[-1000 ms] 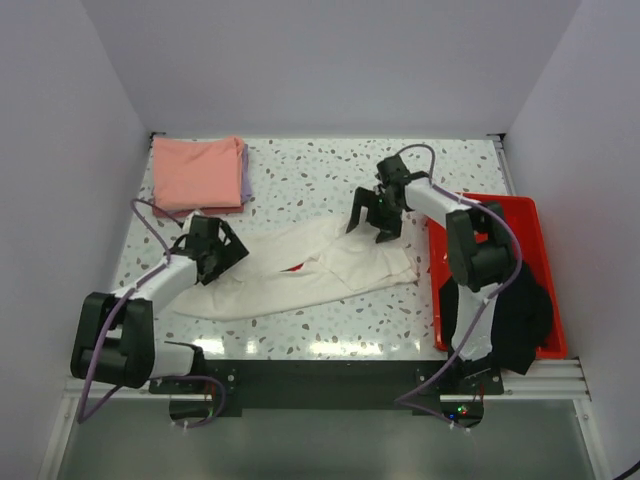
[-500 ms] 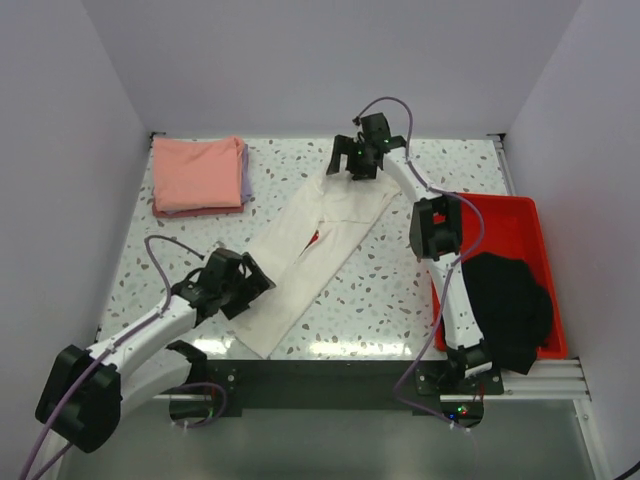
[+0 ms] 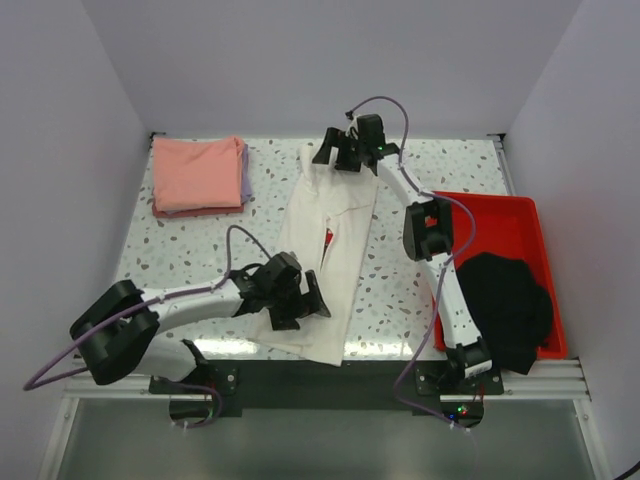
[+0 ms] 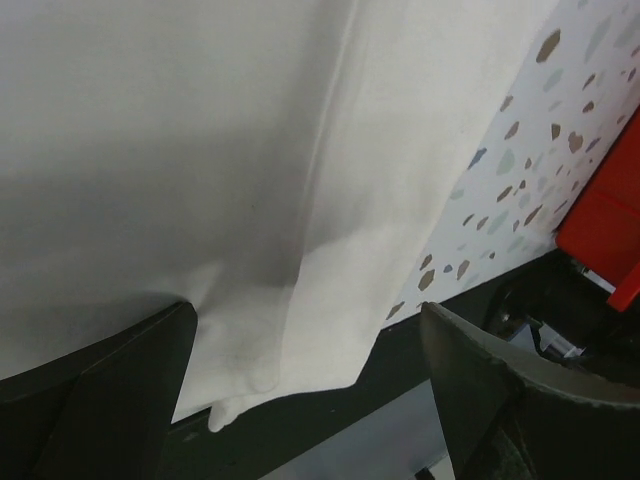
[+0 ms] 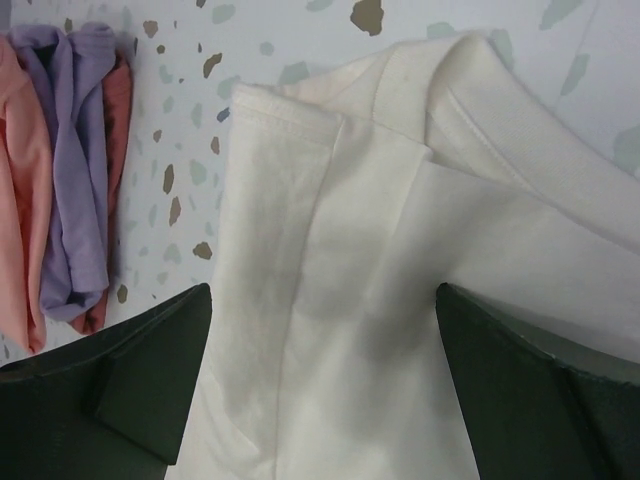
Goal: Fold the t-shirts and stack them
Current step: Fold the tshirt
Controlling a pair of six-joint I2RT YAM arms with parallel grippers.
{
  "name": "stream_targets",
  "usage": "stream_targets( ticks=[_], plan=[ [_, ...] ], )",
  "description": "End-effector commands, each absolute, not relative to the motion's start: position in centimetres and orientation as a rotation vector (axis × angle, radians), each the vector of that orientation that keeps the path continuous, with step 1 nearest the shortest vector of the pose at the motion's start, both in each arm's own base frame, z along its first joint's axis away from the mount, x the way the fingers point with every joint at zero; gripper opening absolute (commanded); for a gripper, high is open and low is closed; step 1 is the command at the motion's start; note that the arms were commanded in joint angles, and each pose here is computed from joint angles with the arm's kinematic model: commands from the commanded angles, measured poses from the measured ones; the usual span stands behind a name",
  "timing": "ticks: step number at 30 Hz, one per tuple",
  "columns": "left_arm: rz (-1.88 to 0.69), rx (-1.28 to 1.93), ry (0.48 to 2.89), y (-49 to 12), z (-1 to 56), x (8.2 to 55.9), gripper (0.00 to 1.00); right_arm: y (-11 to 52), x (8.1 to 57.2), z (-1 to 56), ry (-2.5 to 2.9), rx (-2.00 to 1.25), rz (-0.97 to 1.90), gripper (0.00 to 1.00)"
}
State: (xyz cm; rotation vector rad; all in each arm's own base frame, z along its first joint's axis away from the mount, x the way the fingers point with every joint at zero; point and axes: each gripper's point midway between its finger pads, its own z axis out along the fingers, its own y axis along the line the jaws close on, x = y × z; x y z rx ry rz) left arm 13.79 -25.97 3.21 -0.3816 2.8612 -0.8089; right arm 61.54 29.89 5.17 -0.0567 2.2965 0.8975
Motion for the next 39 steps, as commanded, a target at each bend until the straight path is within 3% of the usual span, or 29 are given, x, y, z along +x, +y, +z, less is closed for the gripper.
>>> stream_targets(
  ticks=[1, 9, 16, 20, 24, 26, 27, 28, 29, 30, 31, 32, 33, 34, 35, 39],
  plan=[
    [-0.738, -0.169, 3.068, -26.5, 0.3, 9.4, 1.0, 31.5, 60.3, -1.8, 2.389, -0.062, 0.808, 0.99],
    [-0.845, 0.119, 3.061, -32.0, 0.5, 9.5, 1.0, 34.5, 59.9, 0.1, 2.317, -0.154, 0.762, 0.99],
    [-0.635, 0.194, 2.878, -31.0, 5.1, 12.0, 1.0, 33.7, 60.0, 5.3, 2.269, -0.21, 0.656, 0.99],
    [-0.609, 0.272, 2.718, -31.3, 10.4, 13.0, 1.0, 33.6, 59.4, 15.8, 2.111, -0.266, 0.659, 0.99],
    [-0.59, 0.244, 2.725, -28.9, 11.4, 12.0, 1.0, 32.2, 58.0, 25.2, 1.976, -0.282, 0.638, 0.99],
    [-0.546, 0.187, 2.768, -26.5, 10.4, 10.8, 1.0, 30.7, 55.9, 24.7, 2.059, -0.259, 0.594, 0.99],
    [-0.549, 0.164, 2.772, -25.5, 10.4, 10.2, 1.0, 29.6, 54.1, 27.9, 2.035, -0.239, 0.595, 0.99],
    [-0.502, 0.123, 2.811, -23.9, 8.8, 9.4, 1.0, 28.4, 51.7, 23.7, 2.157, -0.23, 0.562, 0.99],
    [-0.485, 0.097, 2.823, -23.0, 8.3, 9.0, 1.0, 27.6, 50.0, 23.2, 2.186, -0.208, 0.547, 0.99],
    [-0.495, 0.07, 2.821, -22.2, 8.2, 8.6, 1.0, 26.6, 47.1, 26.8, 2.131, -0.198, 0.561, 0.99],
    [-0.49, 0.046, 2.827, -21.6, 7.8, 8.3, 1.0, 25.4, 46.0, 26.6, 2.116, -0.165, 0.521, 0.99],
    [-0.456, 0.036, 2.848, -20.5, 6.6, 7.7, 1.0, 24.3, 42.8, 21.1, 2.241, -0.135, 0.473, 0.99],
    [-0.477, 0.028, 2.847, -20.3, 6.5, 7.4, 1.0, 23.0, 40.4, 23.9, 2.174, -0.109, 0.484, 0.99],
    [-0.459, 0.031, 2.863, -19.6, 5.6, 7.0, 1.0, 21.5, 37.7, 19.5, 2.268, -0.084, 0.44, 0.99],
    [-0.466, 0.034, 2.87, -19.6, 5.3, 6.8, 0.99, 20.7, 36.0, 19.1, 2.28, -0.054, 0.444, 0.99],
    [-0.516, 0.085, 2.9, -20.0, 3.8, 6.0, 0.84, 18.8, 29.0, 15.9, 2.377, 0.023, 0.471, 0.99]
  ],
)
